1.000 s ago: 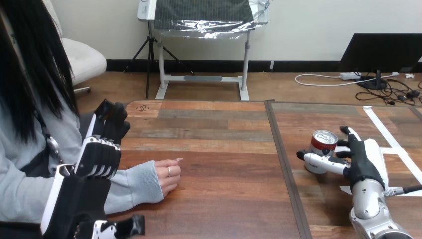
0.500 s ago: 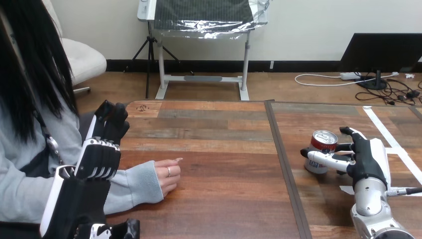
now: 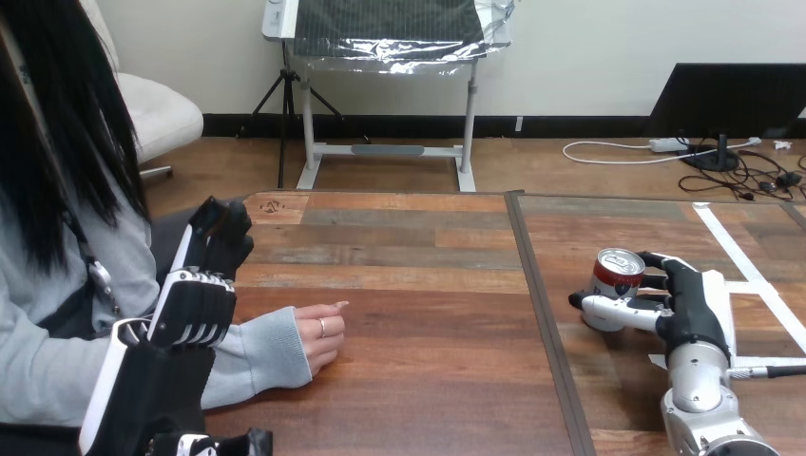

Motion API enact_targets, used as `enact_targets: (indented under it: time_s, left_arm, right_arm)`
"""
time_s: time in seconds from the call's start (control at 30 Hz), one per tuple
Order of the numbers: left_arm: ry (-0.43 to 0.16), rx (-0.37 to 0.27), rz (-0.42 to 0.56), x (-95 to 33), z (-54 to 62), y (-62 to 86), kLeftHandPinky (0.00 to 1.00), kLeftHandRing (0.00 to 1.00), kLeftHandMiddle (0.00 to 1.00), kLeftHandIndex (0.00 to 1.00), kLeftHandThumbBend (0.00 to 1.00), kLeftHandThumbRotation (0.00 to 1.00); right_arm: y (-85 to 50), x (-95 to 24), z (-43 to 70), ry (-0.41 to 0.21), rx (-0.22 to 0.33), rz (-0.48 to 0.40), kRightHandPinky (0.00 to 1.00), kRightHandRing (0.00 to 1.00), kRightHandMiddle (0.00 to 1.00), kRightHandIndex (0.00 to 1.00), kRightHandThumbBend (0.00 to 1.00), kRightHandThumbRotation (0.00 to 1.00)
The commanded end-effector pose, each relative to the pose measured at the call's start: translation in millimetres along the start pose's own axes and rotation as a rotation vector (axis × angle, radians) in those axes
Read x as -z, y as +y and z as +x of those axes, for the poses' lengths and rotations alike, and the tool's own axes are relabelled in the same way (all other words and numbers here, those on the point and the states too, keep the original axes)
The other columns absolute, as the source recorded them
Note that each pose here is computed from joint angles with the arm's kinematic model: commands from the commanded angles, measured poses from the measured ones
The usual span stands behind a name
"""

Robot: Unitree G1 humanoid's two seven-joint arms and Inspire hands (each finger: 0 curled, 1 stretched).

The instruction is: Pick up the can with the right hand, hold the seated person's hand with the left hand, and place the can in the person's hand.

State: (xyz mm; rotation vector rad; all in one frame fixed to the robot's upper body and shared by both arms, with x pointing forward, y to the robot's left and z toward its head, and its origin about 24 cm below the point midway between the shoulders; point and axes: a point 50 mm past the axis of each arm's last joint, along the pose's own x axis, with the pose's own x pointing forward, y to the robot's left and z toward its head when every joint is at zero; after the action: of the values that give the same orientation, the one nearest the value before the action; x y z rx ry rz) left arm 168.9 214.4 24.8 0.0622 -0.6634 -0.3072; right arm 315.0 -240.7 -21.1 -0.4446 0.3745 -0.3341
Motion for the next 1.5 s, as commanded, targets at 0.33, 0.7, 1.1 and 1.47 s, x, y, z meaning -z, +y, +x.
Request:
enact_targets:
  time_s: [0.33,0.7,1.1,1.47]
  left_arm:
    - [-0.046,0.012,-0.021,0.1,10.0,1.2,1.0,1.0,1.0,1.0,1.0,0.55]
    - [-0.047,0.014,-0.018,0.5,10.4,1.7,1.0,1.0,1.0,1.0,1.0,0.55]
    - [-0.041,0.02,-0.023,1.6,11.0,2.1,1.0,1.0,1.0,1.0,1.0,0.54]
    - [-0.049,0.03,-0.033,1.4,13.3,1.7,1.0,1.0,1.0,1.0,1.0,0.53]
  right_arm:
    - [-1.1,-39.2,11.5,-0.091,0.012,0.033,0.64,0.69,0.72,0.74,0.94,0.07]
    - [-0.7,-43.0,12.1,-0.103,0.016,0.033,0.6,0.66,0.69,0.72,0.95,0.09]
    - [-1.0,-45.1,12.6,-0.106,0.016,0.037,0.58,0.64,0.67,0.71,0.94,0.06]
    - [-0.9,-50.9,12.2,-0.141,0.055,0.044,0.52,0.58,0.63,0.66,0.94,0.01]
